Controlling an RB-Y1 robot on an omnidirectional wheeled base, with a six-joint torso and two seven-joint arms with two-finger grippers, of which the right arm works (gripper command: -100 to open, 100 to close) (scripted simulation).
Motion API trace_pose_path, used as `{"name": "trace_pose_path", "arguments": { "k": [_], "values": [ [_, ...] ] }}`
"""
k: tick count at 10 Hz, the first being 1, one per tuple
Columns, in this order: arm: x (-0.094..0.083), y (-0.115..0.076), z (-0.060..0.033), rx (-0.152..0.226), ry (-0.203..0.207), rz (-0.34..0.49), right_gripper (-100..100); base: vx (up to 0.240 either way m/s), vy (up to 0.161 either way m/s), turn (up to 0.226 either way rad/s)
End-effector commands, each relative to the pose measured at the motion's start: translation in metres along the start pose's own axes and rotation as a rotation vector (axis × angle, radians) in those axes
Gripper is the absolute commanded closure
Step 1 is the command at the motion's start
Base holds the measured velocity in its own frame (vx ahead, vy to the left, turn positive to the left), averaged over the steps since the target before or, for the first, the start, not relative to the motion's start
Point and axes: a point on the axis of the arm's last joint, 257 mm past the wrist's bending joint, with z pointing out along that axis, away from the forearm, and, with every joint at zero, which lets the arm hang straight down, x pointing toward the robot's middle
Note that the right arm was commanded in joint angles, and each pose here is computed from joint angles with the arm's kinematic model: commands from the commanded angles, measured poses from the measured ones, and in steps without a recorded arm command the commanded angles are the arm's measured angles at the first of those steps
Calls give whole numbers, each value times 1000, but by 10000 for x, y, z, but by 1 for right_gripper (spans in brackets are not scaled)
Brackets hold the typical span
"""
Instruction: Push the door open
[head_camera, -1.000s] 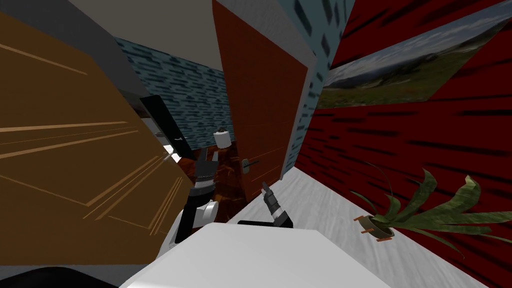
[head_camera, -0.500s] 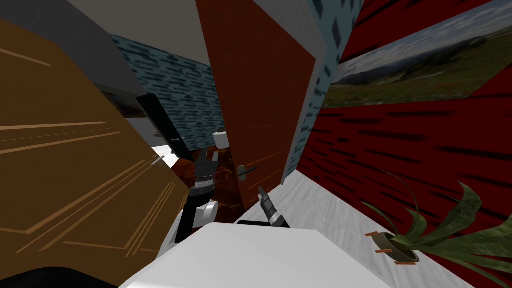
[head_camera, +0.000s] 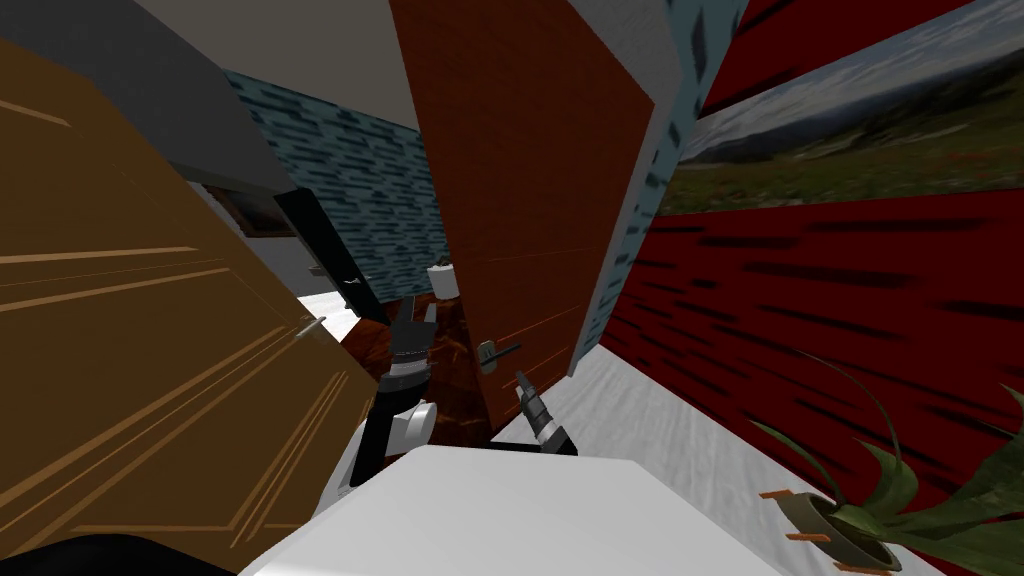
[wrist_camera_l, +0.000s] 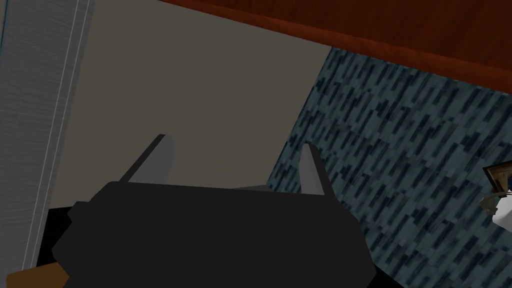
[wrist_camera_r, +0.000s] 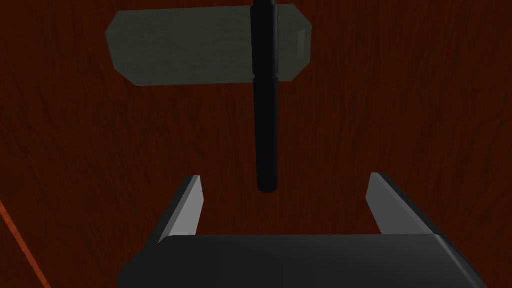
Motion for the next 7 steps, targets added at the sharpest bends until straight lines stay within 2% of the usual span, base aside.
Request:
{"name": "trace_pose_path", "arguments": {
  "k": [1,4,6,7],
  "values": [
    [-21,-2,48,1,-6,1,-100,167,146,42],
    [-61,-11,142,4,-19,3,-100,209,139,45],
    [-77,-15,183,5,-24,4,-100,143,114,20],
    [-72,-10,173,4,-22,4,-100,69,50,1]
  ]
}}
